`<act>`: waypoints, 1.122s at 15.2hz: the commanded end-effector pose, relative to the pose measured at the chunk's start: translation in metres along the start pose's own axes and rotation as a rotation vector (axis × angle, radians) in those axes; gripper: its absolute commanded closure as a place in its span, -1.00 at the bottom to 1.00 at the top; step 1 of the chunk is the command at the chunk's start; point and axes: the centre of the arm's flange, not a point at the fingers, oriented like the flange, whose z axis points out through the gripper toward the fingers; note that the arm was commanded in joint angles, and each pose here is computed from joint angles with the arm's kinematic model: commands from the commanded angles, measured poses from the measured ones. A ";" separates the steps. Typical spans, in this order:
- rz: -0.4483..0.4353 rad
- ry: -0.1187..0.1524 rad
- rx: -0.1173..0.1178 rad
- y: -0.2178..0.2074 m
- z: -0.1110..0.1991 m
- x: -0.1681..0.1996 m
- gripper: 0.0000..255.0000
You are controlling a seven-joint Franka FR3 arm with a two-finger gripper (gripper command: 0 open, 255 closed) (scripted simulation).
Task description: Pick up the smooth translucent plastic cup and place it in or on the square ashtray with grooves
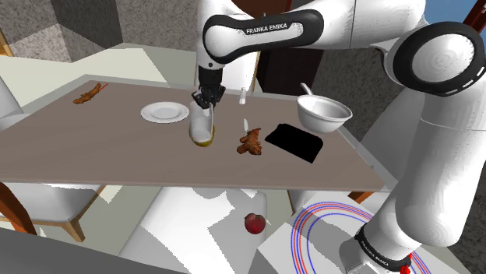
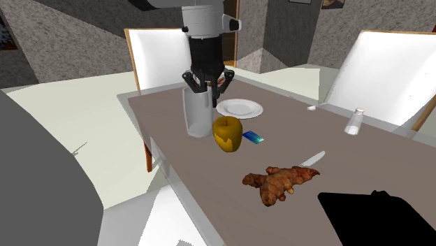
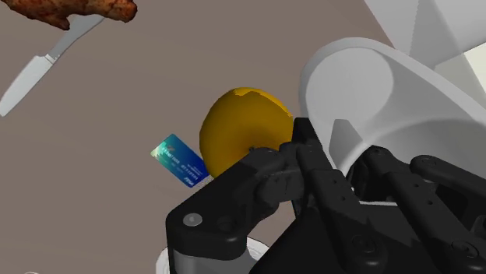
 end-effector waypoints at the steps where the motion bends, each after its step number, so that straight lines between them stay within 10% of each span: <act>1: 0.000 0.000 0.000 0.012 -0.006 -0.006 1.00; 17: 0.000 0.000 0.000 0.203 -0.019 -0.096 1.00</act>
